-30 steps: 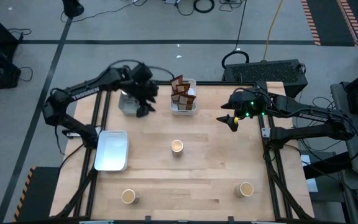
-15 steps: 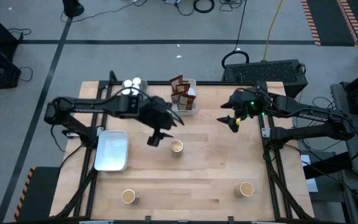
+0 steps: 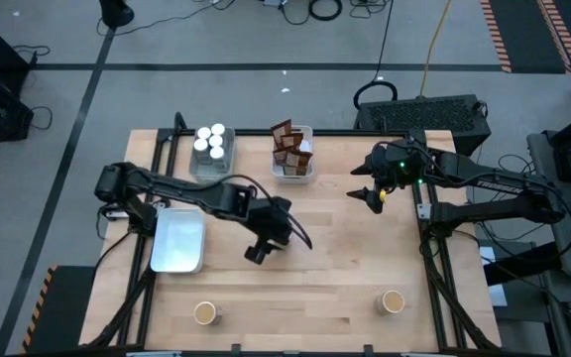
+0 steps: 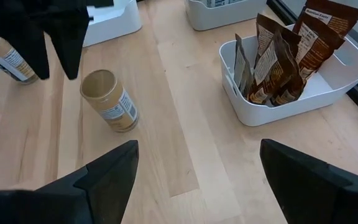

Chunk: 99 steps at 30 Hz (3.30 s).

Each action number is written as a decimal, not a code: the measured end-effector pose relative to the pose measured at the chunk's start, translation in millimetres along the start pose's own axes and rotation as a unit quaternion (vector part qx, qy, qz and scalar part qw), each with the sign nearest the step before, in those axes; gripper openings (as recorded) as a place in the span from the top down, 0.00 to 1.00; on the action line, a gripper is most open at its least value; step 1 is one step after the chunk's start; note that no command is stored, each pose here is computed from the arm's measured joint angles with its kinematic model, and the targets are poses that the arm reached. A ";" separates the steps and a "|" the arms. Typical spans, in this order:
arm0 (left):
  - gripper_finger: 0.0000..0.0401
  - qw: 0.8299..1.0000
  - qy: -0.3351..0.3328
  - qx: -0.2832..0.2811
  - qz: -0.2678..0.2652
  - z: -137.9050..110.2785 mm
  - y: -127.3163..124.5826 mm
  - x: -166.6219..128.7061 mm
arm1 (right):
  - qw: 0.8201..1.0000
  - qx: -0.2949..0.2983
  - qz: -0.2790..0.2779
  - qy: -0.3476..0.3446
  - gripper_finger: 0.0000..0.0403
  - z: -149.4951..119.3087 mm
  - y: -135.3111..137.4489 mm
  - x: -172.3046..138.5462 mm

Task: Sort spices by type
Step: Put the top gold seasoning bottle into the bottom white bin

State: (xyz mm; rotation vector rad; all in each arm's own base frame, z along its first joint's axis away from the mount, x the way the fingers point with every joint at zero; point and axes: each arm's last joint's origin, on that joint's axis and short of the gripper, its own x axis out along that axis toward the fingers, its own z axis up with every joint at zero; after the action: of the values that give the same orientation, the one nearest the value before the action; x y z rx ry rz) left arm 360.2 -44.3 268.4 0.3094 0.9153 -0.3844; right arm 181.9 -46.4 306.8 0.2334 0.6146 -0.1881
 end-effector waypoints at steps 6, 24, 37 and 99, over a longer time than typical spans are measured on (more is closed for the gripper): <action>0.42 1.000 -0.012 0.007 0.016 4.5 -0.9 10.4 | 1.000 0.000 0.000 0.000 0.21 0.1 0.0 0.0; 0.42 1.000 -0.005 0.027 0.003 1.9 0.2 9.5 | 1.000 0.025 -0.001 -0.012 0.21 2.3 0.2 0.0; 0.12 0.999 0.025 -0.007 -0.020 -7.5 5.0 8.2 | 0.999 0.036 0.000 -0.018 0.21 3.4 0.3 -0.1; 0.29 0.957 0.137 -0.251 0.047 -45.3 23.6 -53.0 | 1.000 0.013 -0.002 -0.005 0.21 1.0 0.0 0.1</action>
State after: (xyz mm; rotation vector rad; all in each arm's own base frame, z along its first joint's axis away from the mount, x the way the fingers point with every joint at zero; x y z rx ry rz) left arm 309.7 5.7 287.8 -0.0658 1.2299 -0.0096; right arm 182.6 -46.7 307.5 0.2558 0.6025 -0.2002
